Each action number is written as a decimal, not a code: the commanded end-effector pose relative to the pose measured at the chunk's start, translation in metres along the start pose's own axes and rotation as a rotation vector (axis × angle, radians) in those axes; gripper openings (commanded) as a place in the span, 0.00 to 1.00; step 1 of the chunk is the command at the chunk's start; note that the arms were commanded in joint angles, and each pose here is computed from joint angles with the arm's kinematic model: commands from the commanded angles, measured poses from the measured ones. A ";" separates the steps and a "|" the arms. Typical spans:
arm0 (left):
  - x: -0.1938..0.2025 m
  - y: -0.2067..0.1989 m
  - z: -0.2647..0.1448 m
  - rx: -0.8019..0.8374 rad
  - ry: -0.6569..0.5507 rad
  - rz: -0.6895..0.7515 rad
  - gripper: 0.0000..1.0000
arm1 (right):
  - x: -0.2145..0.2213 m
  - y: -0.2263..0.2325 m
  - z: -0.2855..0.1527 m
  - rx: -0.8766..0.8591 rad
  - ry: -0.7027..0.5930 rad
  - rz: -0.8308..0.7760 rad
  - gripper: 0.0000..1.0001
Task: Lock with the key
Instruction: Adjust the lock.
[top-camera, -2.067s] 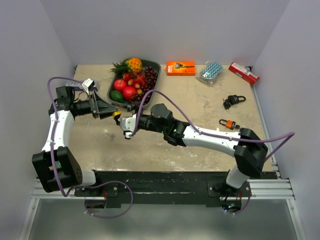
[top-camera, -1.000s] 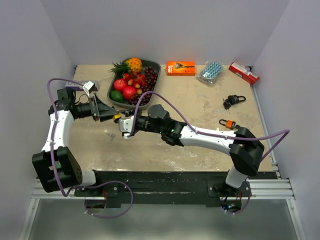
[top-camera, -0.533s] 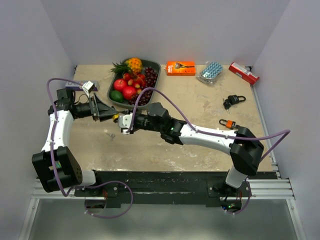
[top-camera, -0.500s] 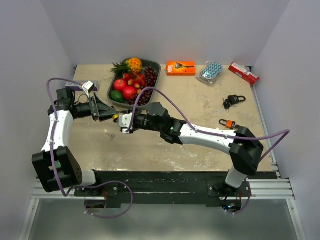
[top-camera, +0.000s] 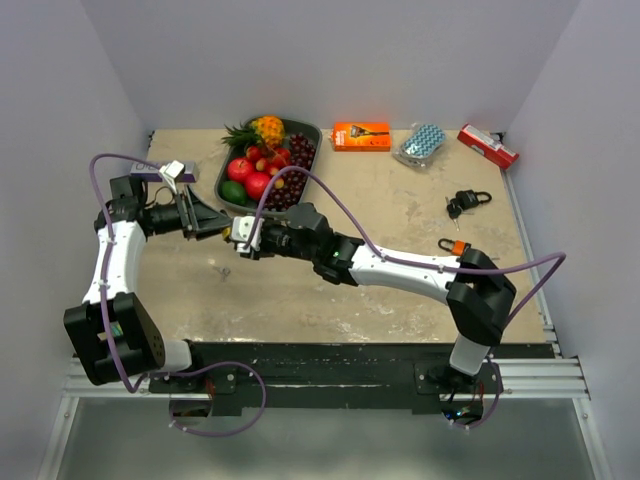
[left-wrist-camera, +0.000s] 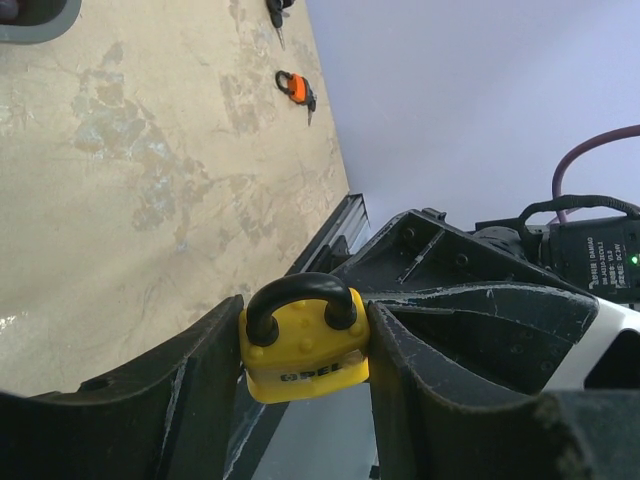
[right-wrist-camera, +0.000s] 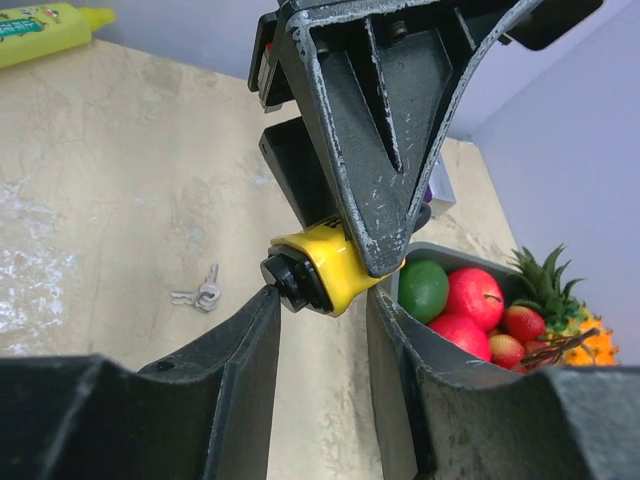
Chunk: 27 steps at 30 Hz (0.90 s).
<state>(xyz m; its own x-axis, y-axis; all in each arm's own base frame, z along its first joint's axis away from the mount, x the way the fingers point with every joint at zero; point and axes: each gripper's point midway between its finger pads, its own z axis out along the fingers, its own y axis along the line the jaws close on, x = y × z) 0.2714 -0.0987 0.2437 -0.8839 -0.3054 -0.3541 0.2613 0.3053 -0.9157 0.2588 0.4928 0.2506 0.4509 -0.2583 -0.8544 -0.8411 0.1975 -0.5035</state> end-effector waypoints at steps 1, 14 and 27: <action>0.026 -0.032 0.003 0.121 0.067 -0.056 0.00 | -0.050 -0.032 0.006 0.074 -0.149 0.005 0.36; 0.045 -0.029 0.013 0.109 0.103 -0.092 0.00 | -0.048 -0.063 0.022 0.103 -0.162 0.115 0.29; -0.025 -0.010 -0.003 -0.124 -0.075 0.082 0.00 | -0.017 -0.039 -0.008 0.039 -0.058 0.099 0.43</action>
<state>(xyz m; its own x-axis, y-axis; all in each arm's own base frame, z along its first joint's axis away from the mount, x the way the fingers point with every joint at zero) 0.2873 -0.0919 0.2274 -0.8385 -0.3341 -0.4304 0.2550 0.4574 -0.8519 0.2773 0.4961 0.2246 0.2544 -0.2844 -0.9243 -0.9288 0.1944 -0.3155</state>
